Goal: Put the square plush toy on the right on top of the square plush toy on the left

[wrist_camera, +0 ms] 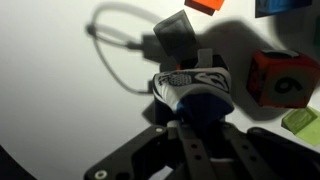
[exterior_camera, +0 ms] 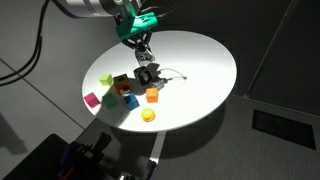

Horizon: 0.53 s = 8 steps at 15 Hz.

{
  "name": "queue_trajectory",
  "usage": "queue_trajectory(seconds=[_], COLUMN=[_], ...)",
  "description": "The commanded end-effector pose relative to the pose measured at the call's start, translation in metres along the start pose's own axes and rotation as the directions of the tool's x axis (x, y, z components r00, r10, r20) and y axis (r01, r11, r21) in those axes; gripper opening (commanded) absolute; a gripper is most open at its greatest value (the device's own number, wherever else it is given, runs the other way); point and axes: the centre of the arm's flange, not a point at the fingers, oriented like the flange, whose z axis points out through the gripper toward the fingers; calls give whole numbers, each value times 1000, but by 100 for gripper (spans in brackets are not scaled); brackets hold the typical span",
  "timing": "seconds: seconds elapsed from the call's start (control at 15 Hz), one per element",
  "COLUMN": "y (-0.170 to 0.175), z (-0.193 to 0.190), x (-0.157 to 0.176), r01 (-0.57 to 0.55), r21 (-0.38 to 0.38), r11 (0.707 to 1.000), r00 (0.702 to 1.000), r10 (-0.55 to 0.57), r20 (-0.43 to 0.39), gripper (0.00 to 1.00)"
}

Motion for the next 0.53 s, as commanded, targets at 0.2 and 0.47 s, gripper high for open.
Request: queue_trajectory(seconds=[0.2, 0.47], y=[-13, -21], z=[0, 6], x=[34, 47], r01=[103, 123], r21=[-26, -45], r11=[994, 991], r00=[995, 992], r10=[-103, -122], r20=[10, 23], gripper=[6, 6])
